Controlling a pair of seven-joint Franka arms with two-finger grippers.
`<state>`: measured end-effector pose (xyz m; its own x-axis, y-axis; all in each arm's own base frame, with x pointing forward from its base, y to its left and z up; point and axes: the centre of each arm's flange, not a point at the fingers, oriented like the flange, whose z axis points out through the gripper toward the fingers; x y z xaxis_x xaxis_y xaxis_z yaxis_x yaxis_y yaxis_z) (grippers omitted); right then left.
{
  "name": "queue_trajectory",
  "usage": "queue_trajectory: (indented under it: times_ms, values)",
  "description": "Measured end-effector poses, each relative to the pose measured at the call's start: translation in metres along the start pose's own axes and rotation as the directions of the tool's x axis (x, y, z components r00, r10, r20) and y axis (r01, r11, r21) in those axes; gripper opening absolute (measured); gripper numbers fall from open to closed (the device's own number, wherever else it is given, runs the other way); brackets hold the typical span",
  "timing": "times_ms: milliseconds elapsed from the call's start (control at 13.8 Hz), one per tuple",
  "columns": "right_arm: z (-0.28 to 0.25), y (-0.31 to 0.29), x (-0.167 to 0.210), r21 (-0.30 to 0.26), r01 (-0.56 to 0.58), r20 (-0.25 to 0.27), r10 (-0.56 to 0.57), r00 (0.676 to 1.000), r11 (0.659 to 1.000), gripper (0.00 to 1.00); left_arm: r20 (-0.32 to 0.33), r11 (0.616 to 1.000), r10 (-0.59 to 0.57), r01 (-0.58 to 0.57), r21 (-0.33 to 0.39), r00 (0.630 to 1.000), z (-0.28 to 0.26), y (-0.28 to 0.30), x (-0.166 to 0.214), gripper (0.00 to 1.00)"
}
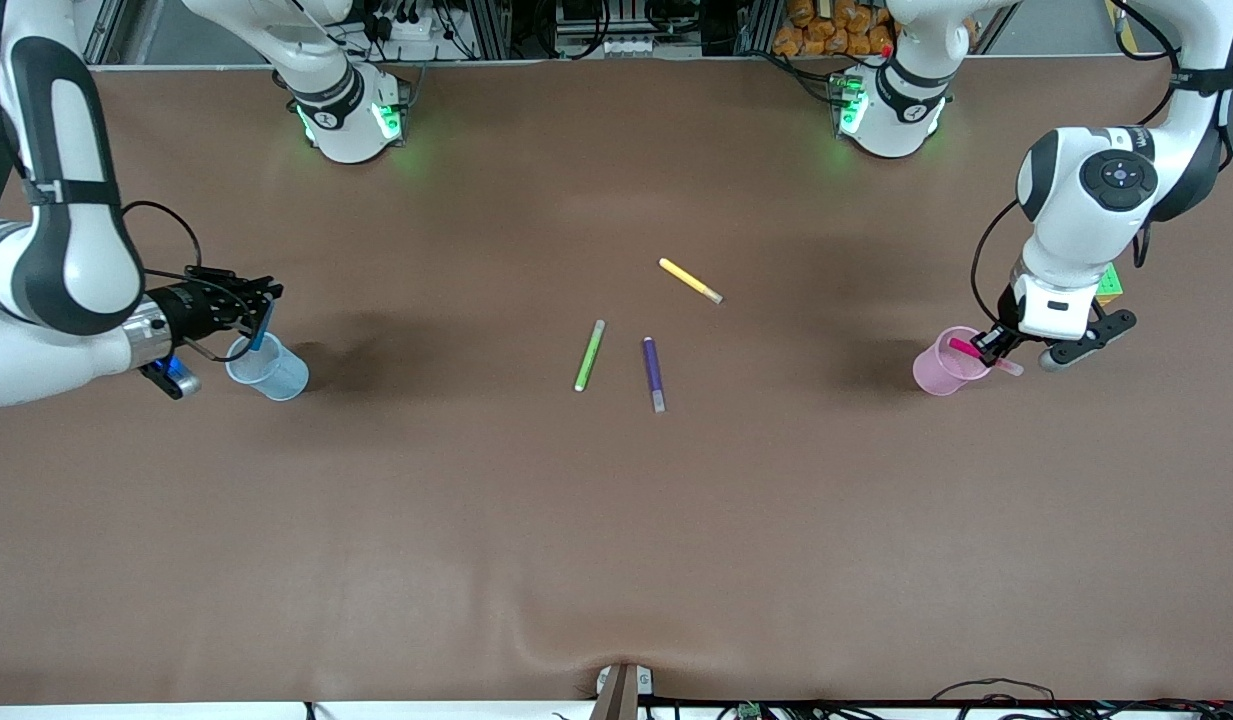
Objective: Place pink and blue markers in matching cups
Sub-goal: 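Drop the pink marker into the pink cup while the right gripper drops blue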
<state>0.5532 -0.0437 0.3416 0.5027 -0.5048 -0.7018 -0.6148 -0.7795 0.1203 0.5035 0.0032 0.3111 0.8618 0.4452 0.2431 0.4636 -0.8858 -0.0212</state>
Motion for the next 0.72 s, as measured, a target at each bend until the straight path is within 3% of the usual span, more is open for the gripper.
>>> queue_trajectory:
  times_ms: [290,507,724]
  values:
    - [0.019,0.026,0.042,0.022,0.048,0.063,-0.050,0.997,0.999,0.15,-0.011,1.000,-0.005,0.005,-0.004,1.000,-0.005,0.001,0.008,0.64]
    - [0.034,0.033,0.066,0.034,0.064,0.090,-0.067,0.994,0.997,0.15,0.015,0.999,-0.013,0.013,0.041,1.000,-0.020,0.004,0.025,0.96]
    - [0.035,0.031,0.074,0.047,0.065,0.069,-0.068,0.995,0.997,0.15,0.060,0.993,-0.018,0.011,0.114,0.998,-0.053,0.014,0.047,1.00]
